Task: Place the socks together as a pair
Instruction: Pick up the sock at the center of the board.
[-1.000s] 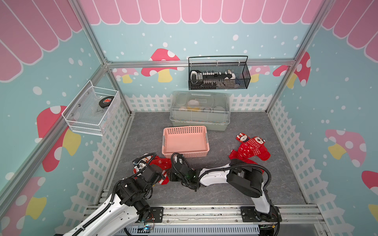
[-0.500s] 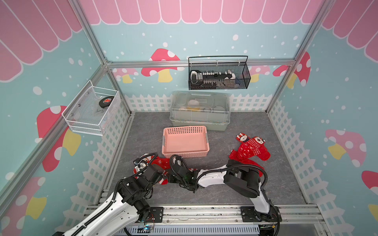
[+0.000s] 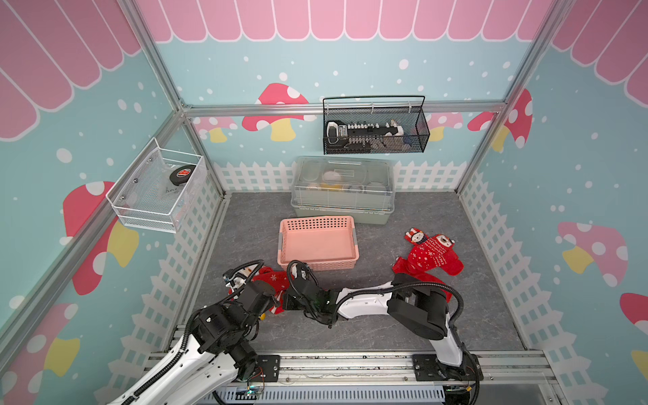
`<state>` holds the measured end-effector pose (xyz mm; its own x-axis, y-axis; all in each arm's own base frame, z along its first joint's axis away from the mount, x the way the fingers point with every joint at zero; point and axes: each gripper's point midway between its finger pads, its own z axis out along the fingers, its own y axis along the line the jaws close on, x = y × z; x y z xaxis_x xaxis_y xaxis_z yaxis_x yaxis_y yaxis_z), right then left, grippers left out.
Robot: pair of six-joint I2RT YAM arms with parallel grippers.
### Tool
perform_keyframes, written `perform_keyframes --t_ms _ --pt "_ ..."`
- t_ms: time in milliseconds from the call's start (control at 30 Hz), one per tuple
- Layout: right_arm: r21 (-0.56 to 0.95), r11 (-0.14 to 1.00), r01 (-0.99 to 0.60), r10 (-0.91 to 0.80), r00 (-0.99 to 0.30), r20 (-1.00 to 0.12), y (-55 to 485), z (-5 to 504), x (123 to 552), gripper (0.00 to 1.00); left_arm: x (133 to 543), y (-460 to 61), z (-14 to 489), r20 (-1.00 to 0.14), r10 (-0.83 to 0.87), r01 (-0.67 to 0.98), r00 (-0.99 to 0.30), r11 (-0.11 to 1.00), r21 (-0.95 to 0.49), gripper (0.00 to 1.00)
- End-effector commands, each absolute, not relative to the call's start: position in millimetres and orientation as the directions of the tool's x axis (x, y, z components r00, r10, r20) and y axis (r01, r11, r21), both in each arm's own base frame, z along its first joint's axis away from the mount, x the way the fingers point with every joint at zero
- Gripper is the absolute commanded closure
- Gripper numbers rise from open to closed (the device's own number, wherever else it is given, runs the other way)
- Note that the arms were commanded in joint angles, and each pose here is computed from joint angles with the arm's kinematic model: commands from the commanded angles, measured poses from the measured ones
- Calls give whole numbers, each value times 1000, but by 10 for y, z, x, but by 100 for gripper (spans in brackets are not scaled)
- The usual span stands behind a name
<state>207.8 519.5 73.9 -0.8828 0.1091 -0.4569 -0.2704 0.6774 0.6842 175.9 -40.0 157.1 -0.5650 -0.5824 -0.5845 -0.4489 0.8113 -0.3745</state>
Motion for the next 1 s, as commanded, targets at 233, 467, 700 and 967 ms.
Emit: perform_keyframes --t_ms 233,467,700,967 --pt "722 475 -503 149 -763 -629 5440 2321 2307 100 1681 -109 2052 -670 -605 -414 -429 792 -450 36" --pt "692 408 -596 142 -707 -692 5500 2888 2369 100 1619 -72 2142 -671 -623 -370 -402 781 -503 35" --pt "664 417 -621 149 -674 -724 5312 3170 2346 100 1602 -62 2177 -671 -629 -358 -393 777 -518 35" --pt "643 490 -589 186 -650 -737 4864 3150 2318 100 1680 -244 2161 -661 -601 -314 -450 799 -513 35"
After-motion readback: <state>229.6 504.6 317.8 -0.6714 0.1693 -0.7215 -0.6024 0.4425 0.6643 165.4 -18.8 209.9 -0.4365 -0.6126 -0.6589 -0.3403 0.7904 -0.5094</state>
